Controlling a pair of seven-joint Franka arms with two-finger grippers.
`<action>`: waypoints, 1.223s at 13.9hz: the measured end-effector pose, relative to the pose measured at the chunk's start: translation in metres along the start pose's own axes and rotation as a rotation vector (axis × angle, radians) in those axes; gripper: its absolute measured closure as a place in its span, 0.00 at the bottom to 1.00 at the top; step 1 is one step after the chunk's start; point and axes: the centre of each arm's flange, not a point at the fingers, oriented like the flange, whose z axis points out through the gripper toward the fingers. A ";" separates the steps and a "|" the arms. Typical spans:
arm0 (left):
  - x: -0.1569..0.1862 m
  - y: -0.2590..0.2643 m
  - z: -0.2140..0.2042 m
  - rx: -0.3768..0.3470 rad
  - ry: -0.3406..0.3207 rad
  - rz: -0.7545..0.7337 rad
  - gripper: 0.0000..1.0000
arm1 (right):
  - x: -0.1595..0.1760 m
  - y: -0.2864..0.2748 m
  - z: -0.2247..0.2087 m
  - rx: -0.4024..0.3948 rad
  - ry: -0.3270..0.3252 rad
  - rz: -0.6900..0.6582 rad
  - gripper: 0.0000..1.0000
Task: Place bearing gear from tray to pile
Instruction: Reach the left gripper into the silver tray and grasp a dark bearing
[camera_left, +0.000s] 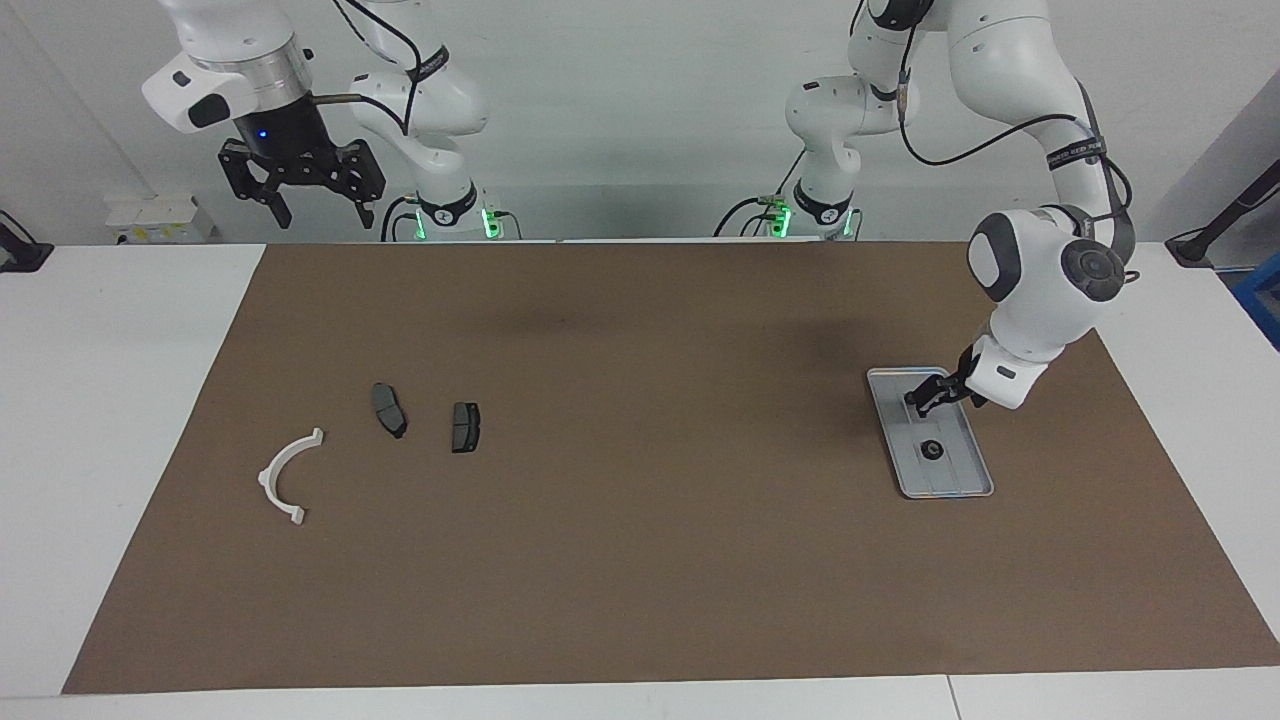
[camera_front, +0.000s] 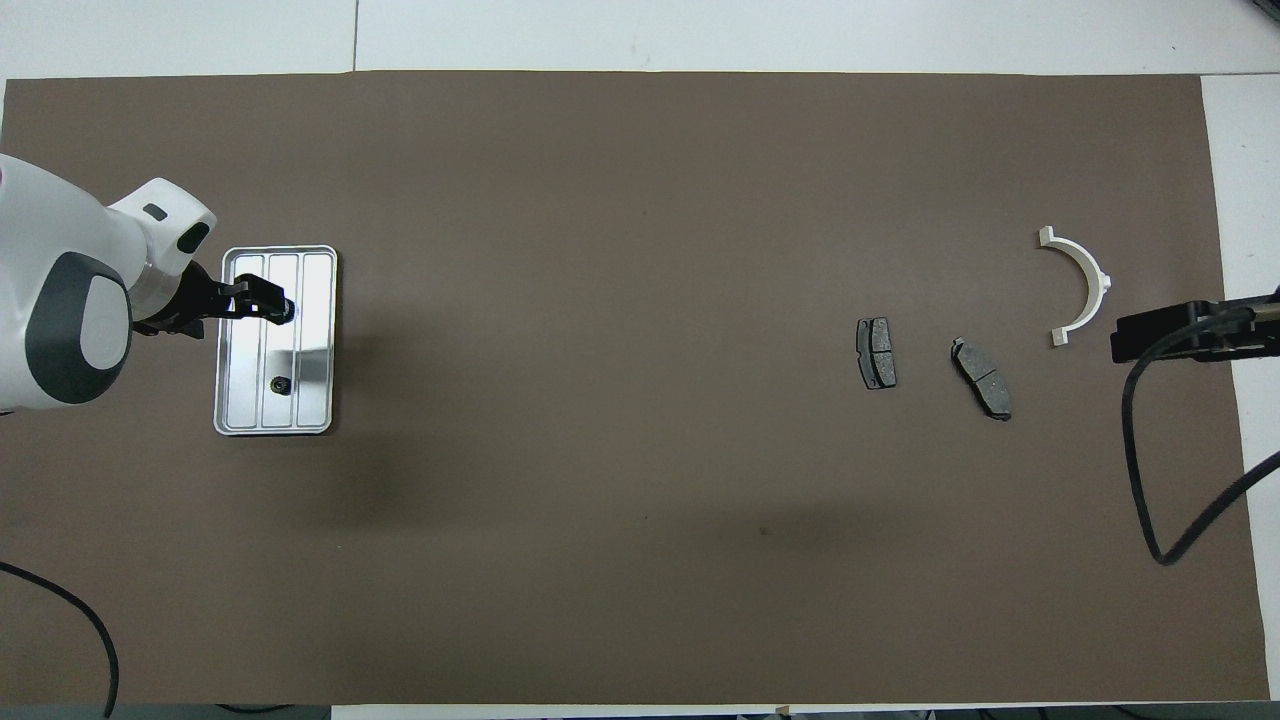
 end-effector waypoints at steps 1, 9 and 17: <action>0.003 0.000 0.008 -0.002 0.010 0.000 0.10 | 0.000 0.000 0.000 0.000 0.000 0.000 0.00; 0.022 0.002 0.046 -0.013 0.089 -0.001 0.30 | 0.000 0.000 0.000 0.026 -0.001 0.003 0.00; 0.021 0.003 0.063 -0.014 0.084 0.001 0.33 | 0.000 0.003 0.000 0.030 -0.001 -0.016 0.00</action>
